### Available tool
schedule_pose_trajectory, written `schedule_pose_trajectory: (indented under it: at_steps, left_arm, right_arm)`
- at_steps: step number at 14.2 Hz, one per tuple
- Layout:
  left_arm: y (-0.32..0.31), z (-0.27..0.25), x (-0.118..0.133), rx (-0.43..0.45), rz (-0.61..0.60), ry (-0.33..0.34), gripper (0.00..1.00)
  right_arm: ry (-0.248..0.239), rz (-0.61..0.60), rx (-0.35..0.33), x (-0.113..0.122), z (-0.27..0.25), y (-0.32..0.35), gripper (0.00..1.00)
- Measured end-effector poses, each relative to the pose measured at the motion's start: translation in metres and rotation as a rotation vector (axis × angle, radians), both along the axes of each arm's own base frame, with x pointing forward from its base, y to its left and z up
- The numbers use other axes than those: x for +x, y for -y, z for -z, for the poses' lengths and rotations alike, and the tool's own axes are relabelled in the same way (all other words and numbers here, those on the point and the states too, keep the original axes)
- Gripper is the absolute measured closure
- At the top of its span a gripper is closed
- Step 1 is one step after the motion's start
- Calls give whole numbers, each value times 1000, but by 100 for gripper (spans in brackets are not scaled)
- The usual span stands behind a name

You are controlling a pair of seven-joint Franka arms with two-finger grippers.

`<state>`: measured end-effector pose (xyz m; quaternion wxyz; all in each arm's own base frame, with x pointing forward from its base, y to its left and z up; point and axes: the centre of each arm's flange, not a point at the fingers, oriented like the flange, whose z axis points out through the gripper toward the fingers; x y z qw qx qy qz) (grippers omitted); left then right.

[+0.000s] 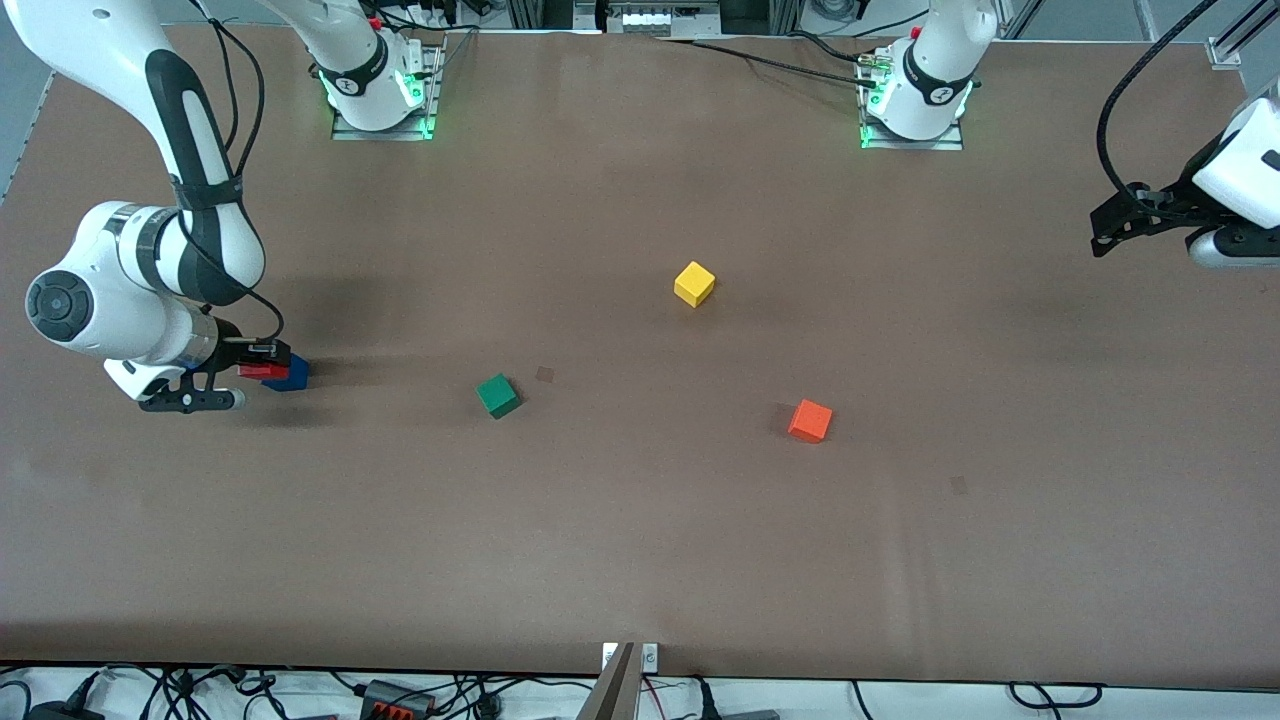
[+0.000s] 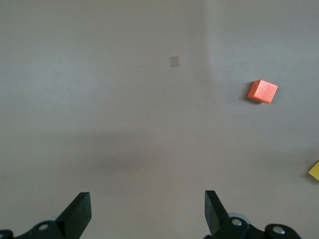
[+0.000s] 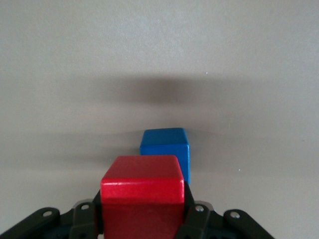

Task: Pass red block to right arm, stack on blue
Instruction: 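Open the right gripper and release the red cube on the blue cube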

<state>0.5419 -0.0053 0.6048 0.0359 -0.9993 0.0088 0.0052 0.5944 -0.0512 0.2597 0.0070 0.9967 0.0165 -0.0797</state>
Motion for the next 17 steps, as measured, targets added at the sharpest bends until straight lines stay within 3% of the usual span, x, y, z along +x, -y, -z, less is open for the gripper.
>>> schedule_pose_trajectory:
  at_steps: [6, 17]
  left_arm:
    - [6, 1, 1, -31, 4, -3, 0]
    - [9, 1, 6, -34, 9, 0, 0]
  right_arm:
    - [-37, -40, 0, -2, 22, 1, 44]
    - [-17, -78, -13, 5, 16, 2, 44]
